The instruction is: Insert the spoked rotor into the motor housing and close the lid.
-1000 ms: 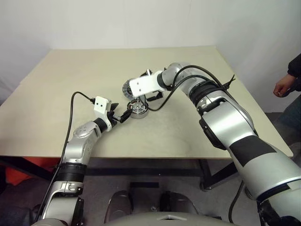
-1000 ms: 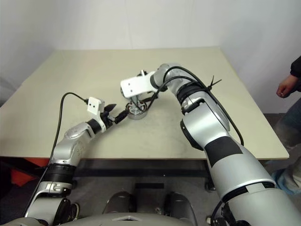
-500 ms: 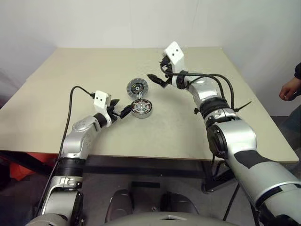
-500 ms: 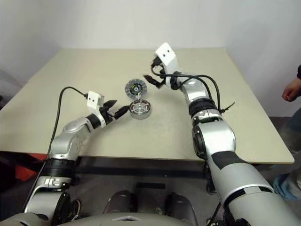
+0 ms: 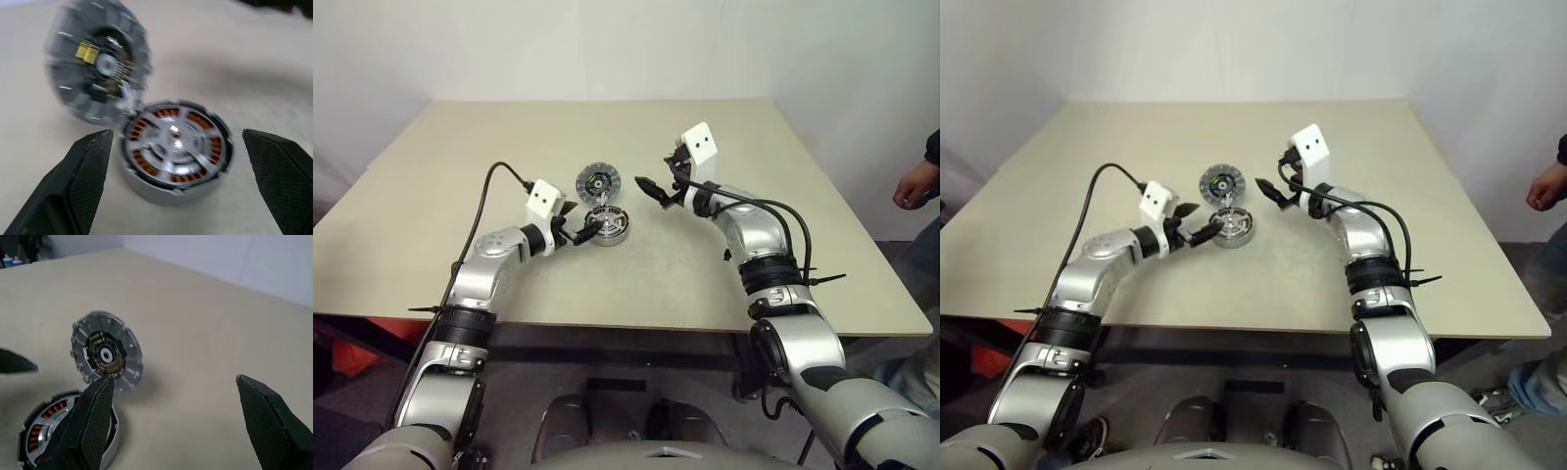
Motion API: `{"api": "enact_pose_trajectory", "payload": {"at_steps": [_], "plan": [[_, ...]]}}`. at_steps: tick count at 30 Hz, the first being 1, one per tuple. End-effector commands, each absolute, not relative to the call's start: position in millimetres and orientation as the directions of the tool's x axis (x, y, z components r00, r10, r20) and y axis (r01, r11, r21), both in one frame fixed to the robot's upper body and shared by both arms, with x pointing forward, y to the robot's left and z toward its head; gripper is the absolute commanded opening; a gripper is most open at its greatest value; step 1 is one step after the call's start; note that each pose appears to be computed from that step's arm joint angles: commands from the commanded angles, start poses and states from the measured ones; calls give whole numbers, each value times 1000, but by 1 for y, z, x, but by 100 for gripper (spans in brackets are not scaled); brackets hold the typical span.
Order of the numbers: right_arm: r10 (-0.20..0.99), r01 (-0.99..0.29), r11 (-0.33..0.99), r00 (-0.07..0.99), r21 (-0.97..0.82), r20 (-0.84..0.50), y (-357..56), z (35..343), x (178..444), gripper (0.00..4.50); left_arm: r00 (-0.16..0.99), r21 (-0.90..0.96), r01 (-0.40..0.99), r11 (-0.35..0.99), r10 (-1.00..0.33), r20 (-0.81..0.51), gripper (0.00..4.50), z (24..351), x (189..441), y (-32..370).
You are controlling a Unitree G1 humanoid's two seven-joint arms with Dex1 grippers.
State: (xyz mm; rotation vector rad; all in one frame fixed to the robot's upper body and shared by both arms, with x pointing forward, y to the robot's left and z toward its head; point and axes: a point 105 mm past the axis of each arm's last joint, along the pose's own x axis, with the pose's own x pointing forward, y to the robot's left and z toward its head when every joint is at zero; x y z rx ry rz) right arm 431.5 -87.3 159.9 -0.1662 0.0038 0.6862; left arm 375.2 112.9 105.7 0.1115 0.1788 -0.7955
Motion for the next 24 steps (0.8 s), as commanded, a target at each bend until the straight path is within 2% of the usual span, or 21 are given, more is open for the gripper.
{"api": "enact_pose_trajectory", "payload": {"at_steps": [1,6,8,10,11,13,16,19,24], "plan": [[634,-625,760,773,-177,-7,-83,176,431,449,684,134,729,671,-703,-198,450,134,386,112],[633,-624,760,774,-183,-13,-82,171,431,449,687,216,726,652,-686,-239,450,152,397,112],[635,-625,757,772,-191,-14,-81,171,431,449,685,380,720,581,-684,-252,450,169,401,112],[639,-628,753,769,-195,-13,-79,171,431,449,668,619,676,400,-687,-285,450,188,403,111],[642,-631,750,767,-197,-12,-77,171,431,449,636,713,650,262,-700,-323,450,196,402,108],[646,-634,747,763,-201,-11,-74,170,431,449,590,796,601,70,-711,-383,450,204,400,103],[645,-633,746,764,-205,-10,-73,171,432,449,527,840,527,-125,-727,-439,450,217,399,94],[643,-630,748,766,-209,-8,-73,171,433,449,453,824,519,-229,-743,-492,450,223,396,85],[632,-617,755,775,-220,-4,-77,174,434,449,305,731,541,-416,-712,-632,450,216,386,74]]}}
